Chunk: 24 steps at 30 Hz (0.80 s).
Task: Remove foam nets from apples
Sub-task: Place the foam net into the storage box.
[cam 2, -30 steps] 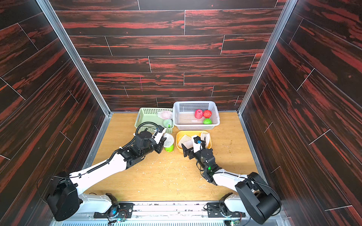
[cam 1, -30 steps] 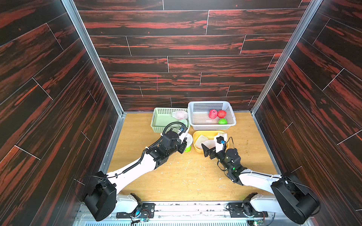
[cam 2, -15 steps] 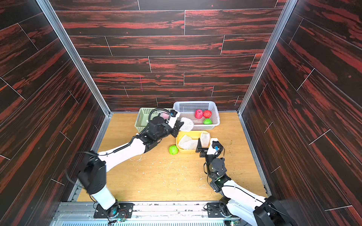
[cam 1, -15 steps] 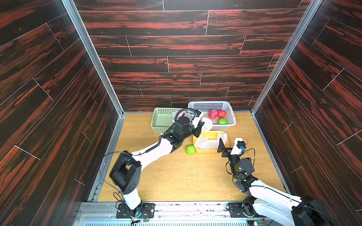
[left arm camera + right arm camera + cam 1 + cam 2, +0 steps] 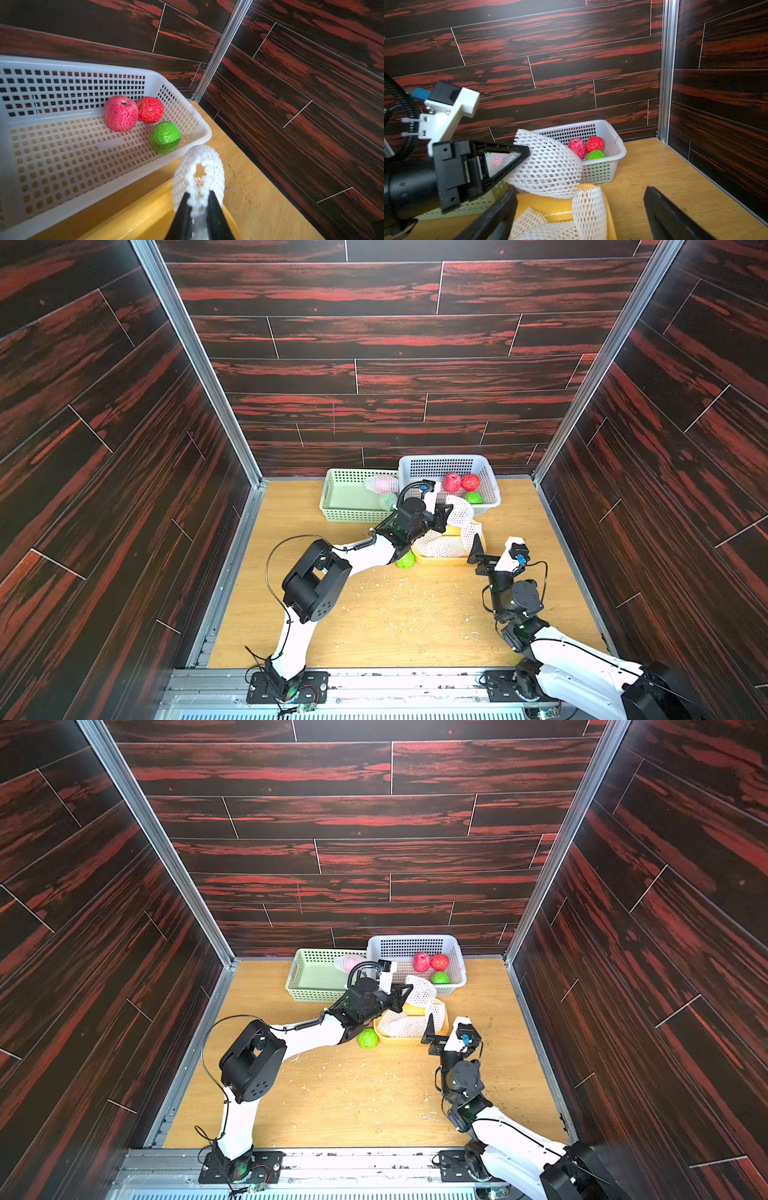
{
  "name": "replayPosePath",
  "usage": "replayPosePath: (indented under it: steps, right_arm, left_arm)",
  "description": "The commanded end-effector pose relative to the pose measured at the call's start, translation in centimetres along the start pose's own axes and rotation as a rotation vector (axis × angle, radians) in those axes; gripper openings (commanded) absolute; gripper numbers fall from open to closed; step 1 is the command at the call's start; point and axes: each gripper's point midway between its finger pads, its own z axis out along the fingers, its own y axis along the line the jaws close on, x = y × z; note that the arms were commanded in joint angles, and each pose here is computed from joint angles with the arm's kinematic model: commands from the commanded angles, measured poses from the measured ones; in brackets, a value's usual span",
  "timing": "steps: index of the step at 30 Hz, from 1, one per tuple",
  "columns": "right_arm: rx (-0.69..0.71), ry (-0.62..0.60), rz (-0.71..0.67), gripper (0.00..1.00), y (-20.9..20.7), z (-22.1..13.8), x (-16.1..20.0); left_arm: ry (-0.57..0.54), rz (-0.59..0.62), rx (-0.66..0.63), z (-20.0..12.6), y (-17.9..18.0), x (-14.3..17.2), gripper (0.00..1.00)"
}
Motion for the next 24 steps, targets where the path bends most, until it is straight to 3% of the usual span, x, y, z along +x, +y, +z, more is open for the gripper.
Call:
replayPosePath:
  steps: [1,4,10,19,24]
  right_arm:
    - [-0.018,-0.001,0.002,0.99,0.6,0.3,-0.4]
    - [-0.033,0.011,-0.006,0.99,1.1,0.6,-0.1]
    - [-0.051,0.036,-0.026,0.99,1.8,1.1,0.5]
    - [-0.113,0.059,-0.041,0.99,3.5,2.1,0.3]
    - [-0.204,0.186,-0.073,0.99,6.8,4.2,1.0]
  left_arm:
    - [-0.111,-0.096,0.002,-0.7,-0.1,-2.1,0.22]
    - [-0.097,-0.143,0.017,-0.7,0.5,-1.1,0.42]
    - [-0.07,-0.191,0.034,-1.7,0.9,0.5,0.47]
    - [-0.064,-0.068,-0.065,-6.2,2.2,-1.1,0.5]
    - [-0.033,-0.066,-0.111,-8.5,4.0,-1.4,0.56]
